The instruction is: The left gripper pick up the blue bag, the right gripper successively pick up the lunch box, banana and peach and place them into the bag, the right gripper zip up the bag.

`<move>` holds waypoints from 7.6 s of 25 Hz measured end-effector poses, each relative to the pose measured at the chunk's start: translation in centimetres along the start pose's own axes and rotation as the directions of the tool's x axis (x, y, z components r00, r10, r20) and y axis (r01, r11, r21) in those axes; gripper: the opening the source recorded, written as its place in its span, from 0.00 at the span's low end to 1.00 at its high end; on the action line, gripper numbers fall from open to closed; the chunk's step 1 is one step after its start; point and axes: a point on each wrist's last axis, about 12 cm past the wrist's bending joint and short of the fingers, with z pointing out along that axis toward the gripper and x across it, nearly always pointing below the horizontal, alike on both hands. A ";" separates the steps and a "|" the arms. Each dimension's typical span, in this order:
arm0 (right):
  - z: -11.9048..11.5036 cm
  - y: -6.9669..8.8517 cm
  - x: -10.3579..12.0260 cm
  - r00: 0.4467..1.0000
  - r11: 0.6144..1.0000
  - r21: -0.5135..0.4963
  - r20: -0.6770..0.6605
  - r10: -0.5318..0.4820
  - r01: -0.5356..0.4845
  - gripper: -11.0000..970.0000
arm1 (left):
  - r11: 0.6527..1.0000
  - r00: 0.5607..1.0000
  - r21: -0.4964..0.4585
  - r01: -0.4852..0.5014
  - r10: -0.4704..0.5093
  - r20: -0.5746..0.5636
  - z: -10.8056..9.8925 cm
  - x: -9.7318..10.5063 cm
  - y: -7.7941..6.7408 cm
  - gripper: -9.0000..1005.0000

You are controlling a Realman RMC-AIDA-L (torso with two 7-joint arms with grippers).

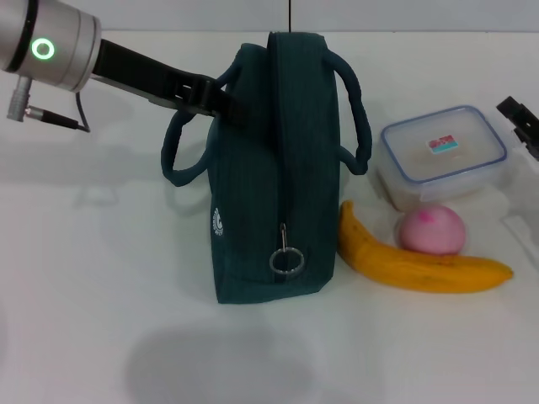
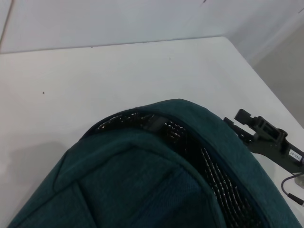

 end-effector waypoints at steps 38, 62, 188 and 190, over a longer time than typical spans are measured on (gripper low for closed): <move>0.3 1.5 1.6 0.996 0.993 -0.092 -0.066 0.062 -0.068 0.36 | 1.000 1.000 0.005 0.013 -0.013 0.002 0.0 0.5 0.2 0.06; 0.0 1.6 1.8 0.772 0.773 -0.043 -0.106 0.626 -0.633 0.11 | 1.000 1.000 0.012 -0.004 0.004 0.003 0.3 0.1 -0.2 0.06; 2.8 17.7 -6.9 0.056 0.497 -0.614 -0.594 -0.803 0.614 0.71 | 0.999 0.996 0.006 0.052 -0.052 0.079 -1.1 1.1 1.2 0.06; 4.0 18.3 -5.7 0.022 0.499 -0.629 -0.608 -0.793 0.597 0.71 | 0.999 0.995 0.006 0.052 -0.053 0.080 -1.1 1.0 1.2 0.06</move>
